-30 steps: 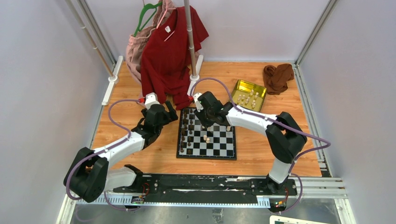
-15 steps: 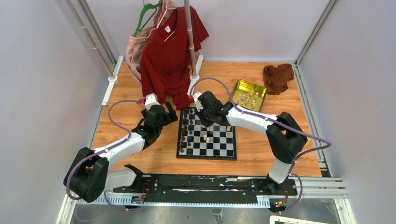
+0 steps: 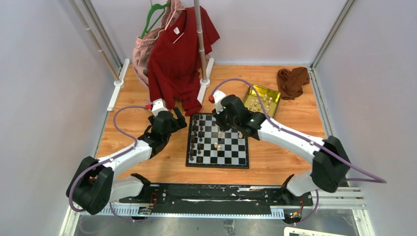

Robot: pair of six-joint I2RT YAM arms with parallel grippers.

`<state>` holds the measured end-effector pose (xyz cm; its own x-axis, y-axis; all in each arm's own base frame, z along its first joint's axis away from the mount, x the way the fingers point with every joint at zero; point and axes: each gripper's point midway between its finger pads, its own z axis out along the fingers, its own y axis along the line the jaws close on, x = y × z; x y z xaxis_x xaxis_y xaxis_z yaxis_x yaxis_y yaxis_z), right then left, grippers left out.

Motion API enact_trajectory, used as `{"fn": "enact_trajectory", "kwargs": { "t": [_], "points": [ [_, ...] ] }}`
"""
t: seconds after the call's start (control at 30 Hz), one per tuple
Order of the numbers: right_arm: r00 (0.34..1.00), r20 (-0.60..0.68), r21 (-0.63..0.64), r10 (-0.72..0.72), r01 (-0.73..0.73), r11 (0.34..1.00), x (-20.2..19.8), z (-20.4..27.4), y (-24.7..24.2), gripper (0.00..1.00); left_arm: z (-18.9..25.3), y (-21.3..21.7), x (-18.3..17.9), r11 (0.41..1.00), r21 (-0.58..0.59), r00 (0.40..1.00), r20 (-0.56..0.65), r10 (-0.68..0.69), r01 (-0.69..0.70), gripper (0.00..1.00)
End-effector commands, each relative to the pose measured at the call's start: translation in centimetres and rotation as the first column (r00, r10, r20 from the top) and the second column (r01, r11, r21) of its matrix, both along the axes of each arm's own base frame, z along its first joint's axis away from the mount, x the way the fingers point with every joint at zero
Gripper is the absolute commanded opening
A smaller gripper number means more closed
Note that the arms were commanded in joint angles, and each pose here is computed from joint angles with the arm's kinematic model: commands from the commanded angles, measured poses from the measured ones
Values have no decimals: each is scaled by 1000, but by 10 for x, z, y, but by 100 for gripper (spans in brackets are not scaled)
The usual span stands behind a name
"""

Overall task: Set up the chess pieces on the board
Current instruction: Pick up the chess piece from the chessboard, then place the chess piece on the chessboard.

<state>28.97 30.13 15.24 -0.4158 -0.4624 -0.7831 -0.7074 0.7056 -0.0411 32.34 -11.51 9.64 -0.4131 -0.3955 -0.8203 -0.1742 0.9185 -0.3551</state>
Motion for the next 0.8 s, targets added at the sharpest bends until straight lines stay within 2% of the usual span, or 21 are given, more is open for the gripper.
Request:
{"fn": "enact_trajectory", "kwargs": {
  "t": [0.0,0.37,0.77],
  "points": [
    [998,23,-26,-62,62,998,-23,10,-31,0,8,7,3,999,-4,999,37,34,-34,100],
    [974,-15,-100,-225,222,970,-61,-7,-97,0,10,7,5,999,8,999,33,31,-31,100],
    [942,-76,-178,-327,310,934,-72,-35,-118,0,11,6,5,1000,12,999,32,26,-27,100]
  ]
}}
